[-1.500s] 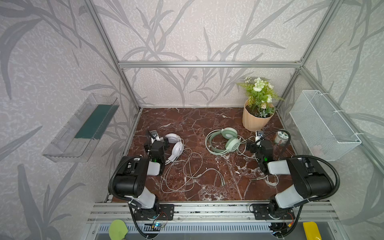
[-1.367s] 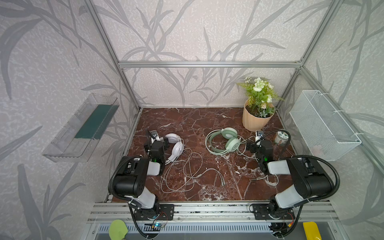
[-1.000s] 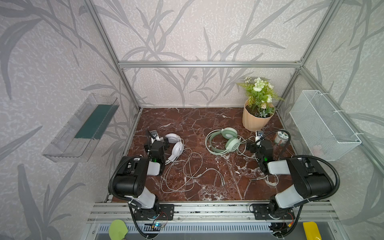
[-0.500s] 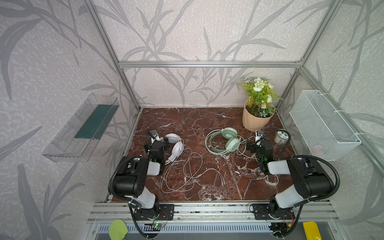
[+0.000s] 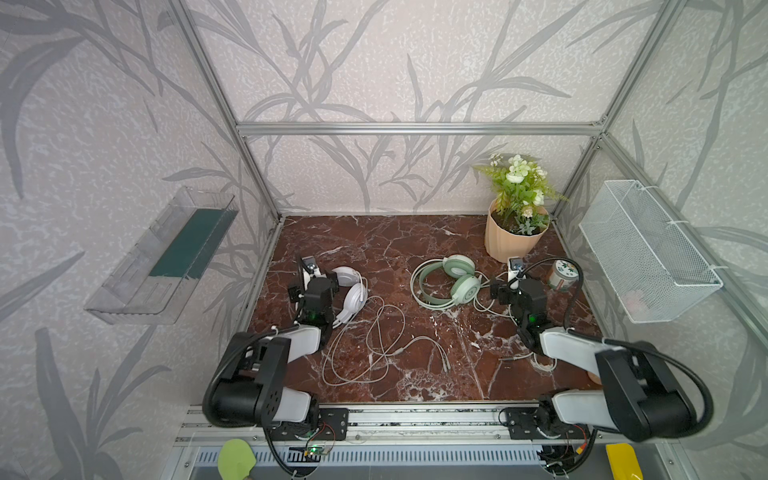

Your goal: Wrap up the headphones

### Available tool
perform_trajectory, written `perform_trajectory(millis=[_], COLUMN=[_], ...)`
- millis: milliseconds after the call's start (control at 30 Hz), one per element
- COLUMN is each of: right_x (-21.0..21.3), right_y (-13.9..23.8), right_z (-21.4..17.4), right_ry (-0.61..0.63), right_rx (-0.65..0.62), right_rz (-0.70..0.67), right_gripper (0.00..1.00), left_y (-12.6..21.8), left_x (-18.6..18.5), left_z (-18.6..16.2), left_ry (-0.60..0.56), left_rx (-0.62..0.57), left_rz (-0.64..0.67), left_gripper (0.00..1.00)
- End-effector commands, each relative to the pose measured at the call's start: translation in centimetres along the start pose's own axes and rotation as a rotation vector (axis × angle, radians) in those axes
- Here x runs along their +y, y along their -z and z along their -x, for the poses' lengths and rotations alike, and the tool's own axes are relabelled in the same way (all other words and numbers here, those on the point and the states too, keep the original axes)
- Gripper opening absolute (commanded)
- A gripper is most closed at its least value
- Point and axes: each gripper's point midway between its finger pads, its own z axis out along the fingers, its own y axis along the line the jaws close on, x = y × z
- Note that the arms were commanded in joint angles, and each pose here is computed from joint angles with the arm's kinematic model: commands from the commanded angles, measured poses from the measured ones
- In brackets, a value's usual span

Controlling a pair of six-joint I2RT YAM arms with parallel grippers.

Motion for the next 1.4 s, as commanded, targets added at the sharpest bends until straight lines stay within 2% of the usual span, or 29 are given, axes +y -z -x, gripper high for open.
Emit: perform_trajectory(millis=[0, 33, 67, 100, 167, 233, 267, 333, 400, 533, 700, 800, 867, 967, 1033, 1100, 1200, 1367], right_x=[-1.9, -2.1, -2.4, -3.2, -4.1, -2.8, -1.4, 0.8, 1.5, 1.6, 2.1, 2.1, 1.7, -0.3, -0.4, 0.1, 1.6, 4.8], right_y=[2.6, 3.2, 3.6, 4.0, 4.6, 4.9, 5.1, 5.8, 6.2, 5.5, 5.6, 6.3, 7.3, 7.9, 8.1, 8.2, 8.1, 9.3], right_z=[6.3, 7.3, 8.0, 8.4, 8.3, 8.8, 9.4, 10.1, 9.5, 7.6, 7.4, 8.2, 8.3, 6.7, 6.9, 7.3, 7.5, 8.0], right_ry=[-0.153, -0.225, -0.292, -0.409, -0.602, -0.767, -0.777, -0.805, -0.855, -1.016, -1.007, -0.897, -0.847, -0.97, -1.004, -1.018, -0.969, -0.812], right_rx=[-0.016, -0.006, -0.005, -0.007, 0.0, 0.0, -0.011, -0.022, 0.006, 0.092, 0.12, 0.113, 0.112, 0.077, -0.008, -0.035, 0.014, -0.025], right_rz=[-0.043, -0.041, -0.053, -0.084, -0.085, 0.079, 0.192, 0.346, 0.38, 0.344, 0.369, 0.374, 0.358, 0.246, 0.285, 0.329, 0.362, 0.424], right_gripper=[0.99, 0.99, 0.99, 0.99, 0.99, 0.99, 0.99, 0.99, 0.99, 0.99, 0.99, 0.99, 0.99, 0.99, 0.99, 0.99, 0.99, 0.99], left_y=[2.0, 3.2, 4.0, 4.7, 6.2, 8.0, 8.6, 10.2, 11.8, 13.3, 13.0, 12.2, 11.9, 11.4, 10.9, 10.4, 9.2, 6.9], left_x=[5.6, 7.7, 8.8, 9.4, 9.6, 9.2, 9.1, 10.3, 11.7, 11.0, 10.5, 9.2, 9.3, 9.2, 8.6, 8.6, 8.0, 6.5], left_z=[5.9, 6.6, 7.5, 7.6, 7.7, 6.9, 6.2, 4.3, 3.0, 1.1, -1.9, -4.1, -5.5, -6.6, -7.1, -7.5, -8.6, -9.8], left_ry=[0.188, 0.283, 0.368, 0.375, 0.387, 0.449, 0.474, 0.526, 0.552, 0.486, 0.491, 0.509, 0.495, 0.476, 0.482, 0.476, 0.466, 0.463], left_rx=[0.018, 0.065, 0.098, 0.176, 0.238, 0.285, 0.334, 0.464, 0.567, 0.715, 0.799, 0.903, 0.967, 1.012, 1.04, 1.062, 1.114, 1.205], left_rz=[0.255, 0.336, 0.348, 0.315, 0.245, 0.15, 0.121, 0.173, 0.257, 0.219, 0.186, 0.15, 0.17, 0.183, 0.168, 0.187, 0.196, 0.181], left_gripper=[0.99, 0.99, 0.99, 0.99, 0.99, 0.99, 0.99, 0.99, 0.99, 0.99, 0.99, 0.99, 0.99, 0.99, 0.99, 0.99, 0.98, 0.94])
